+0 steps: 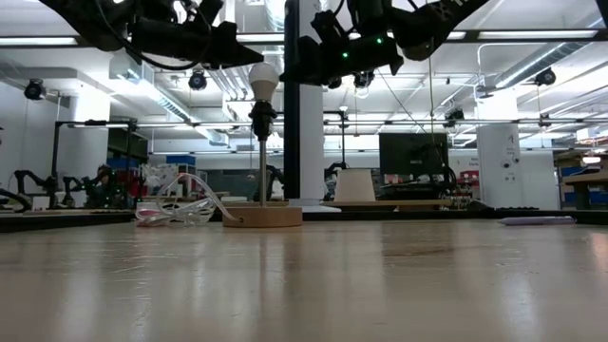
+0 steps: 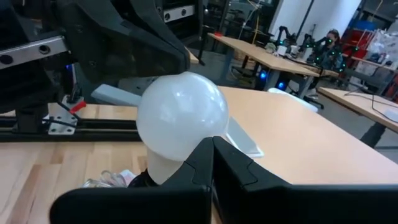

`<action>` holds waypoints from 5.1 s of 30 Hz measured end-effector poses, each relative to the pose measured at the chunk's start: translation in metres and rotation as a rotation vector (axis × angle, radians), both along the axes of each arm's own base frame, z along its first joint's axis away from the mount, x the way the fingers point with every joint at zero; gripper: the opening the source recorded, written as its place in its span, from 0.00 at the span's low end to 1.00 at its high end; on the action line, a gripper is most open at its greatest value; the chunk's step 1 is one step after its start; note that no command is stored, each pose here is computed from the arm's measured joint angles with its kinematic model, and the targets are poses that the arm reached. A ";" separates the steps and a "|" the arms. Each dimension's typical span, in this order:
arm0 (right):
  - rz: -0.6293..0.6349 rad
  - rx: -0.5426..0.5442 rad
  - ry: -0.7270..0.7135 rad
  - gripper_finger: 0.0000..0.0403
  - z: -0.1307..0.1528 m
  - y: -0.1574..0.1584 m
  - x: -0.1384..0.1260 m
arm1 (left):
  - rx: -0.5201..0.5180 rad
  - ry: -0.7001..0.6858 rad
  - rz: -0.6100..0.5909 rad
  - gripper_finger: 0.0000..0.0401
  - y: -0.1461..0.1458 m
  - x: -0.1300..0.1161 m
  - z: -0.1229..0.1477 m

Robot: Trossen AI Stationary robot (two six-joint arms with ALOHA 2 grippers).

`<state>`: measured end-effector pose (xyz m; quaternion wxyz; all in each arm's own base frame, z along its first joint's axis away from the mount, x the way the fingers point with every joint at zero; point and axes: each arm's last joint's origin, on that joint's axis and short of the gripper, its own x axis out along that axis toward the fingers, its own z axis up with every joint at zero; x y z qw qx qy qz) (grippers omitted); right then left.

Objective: Screw lightbulb
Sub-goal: Insert the light bulb into the bulb socket

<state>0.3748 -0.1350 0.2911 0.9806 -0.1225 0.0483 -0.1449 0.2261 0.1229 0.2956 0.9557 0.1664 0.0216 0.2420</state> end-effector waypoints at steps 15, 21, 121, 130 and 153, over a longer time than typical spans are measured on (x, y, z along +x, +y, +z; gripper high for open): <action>-0.009 0.004 0.047 0.00 0.002 0.010 -0.002 | -0.093 -0.080 -0.003 0.00 -0.007 -0.012 0.011; -0.090 -0.021 0.042 0.00 0.009 0.003 -0.008 | -0.166 -0.004 -0.021 0.00 -0.014 -0.021 0.009; 0.062 -0.040 0.050 0.00 0.001 0.017 0.002 | -0.175 0.133 0.128 0.00 -0.009 -0.021 -0.007; -0.068 -0.061 0.116 0.00 0.004 0.016 -0.005 | -0.193 0.142 0.131 0.00 -0.011 -0.025 -0.006; 0.036 -0.041 0.084 0.00 0.003 0.010 -0.004 | -0.183 0.131 0.050 0.00 -0.010 -0.018 -0.008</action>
